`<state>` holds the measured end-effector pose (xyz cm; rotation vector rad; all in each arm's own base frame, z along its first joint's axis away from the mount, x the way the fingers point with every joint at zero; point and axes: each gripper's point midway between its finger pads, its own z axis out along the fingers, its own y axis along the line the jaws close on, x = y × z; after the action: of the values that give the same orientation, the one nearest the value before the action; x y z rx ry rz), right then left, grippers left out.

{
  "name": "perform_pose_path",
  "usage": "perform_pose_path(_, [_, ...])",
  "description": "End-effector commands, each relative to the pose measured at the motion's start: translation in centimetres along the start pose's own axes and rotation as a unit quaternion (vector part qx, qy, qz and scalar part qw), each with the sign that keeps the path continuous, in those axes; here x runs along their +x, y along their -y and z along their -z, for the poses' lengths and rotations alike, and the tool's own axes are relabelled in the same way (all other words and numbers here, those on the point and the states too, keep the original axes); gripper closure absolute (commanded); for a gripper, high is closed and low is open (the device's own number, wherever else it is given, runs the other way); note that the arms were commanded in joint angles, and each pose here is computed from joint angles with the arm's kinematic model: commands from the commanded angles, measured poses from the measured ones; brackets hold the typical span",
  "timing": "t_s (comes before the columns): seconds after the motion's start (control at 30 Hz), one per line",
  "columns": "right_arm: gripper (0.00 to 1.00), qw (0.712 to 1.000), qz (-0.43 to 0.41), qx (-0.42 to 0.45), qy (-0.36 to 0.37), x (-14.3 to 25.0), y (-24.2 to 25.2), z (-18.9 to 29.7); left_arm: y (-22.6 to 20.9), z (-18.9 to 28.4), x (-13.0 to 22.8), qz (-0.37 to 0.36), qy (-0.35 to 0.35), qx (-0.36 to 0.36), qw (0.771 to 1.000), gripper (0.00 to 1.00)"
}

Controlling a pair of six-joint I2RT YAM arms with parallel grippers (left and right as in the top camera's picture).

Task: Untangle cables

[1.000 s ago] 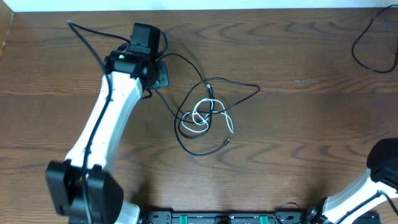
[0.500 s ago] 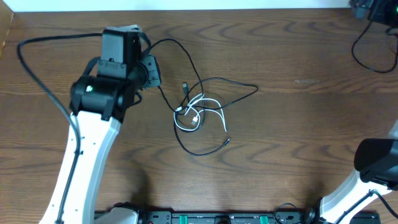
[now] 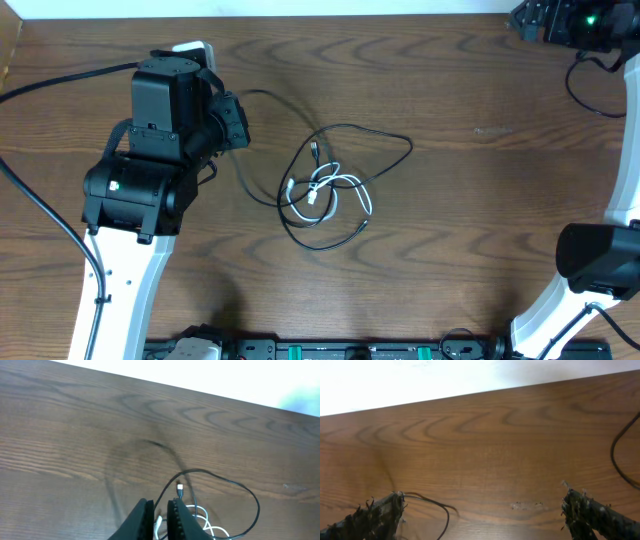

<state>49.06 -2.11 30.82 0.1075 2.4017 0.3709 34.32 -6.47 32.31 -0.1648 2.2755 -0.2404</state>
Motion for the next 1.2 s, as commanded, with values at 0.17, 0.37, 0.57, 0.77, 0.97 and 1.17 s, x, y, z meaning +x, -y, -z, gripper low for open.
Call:
perform_pose_path(0.17, [0.01,1.000,0.011,-0.013,-0.017,1.1,-1.8,0.6,-0.6,0.3,1.6,0.005,-0.029,-0.010,1.000,0.83])
perform_pose_path(0.37, [0.01,0.999,0.013,-0.018,-0.034,1.9,-2.5,0.3,0.1,-1.2,4.7,0.020,-0.110,0.009,0.994,0.83])
perform_pose_path(0.57, [0.01,0.999,0.012,-0.020,-0.048,2.7,-2.7,-0.4,1.4,-4.5,7.5,0.026,-0.193,0.038,0.980,0.75])
perform_pose_path(0.77, [0.01,0.998,0.010,-0.017,-0.056,3.2,-2.5,-0.5,3.1,-8.1,10.9,-0.093,-0.267,0.084,0.955,0.53])
perform_pose_path(0.97, [0.01,0.998,0.008,-0.017,-0.062,3.4,-2.6,-0.5,4.4,-10.7,15.7,-0.178,-0.356,0.161,0.903,0.44])
perform_pose_path(1.17, [0.01,0.997,0.005,-0.016,-0.073,4.0,-2.6,-0.5,6.9,-11.7,18.7,-0.213,-0.391,0.289,0.848,0.41])
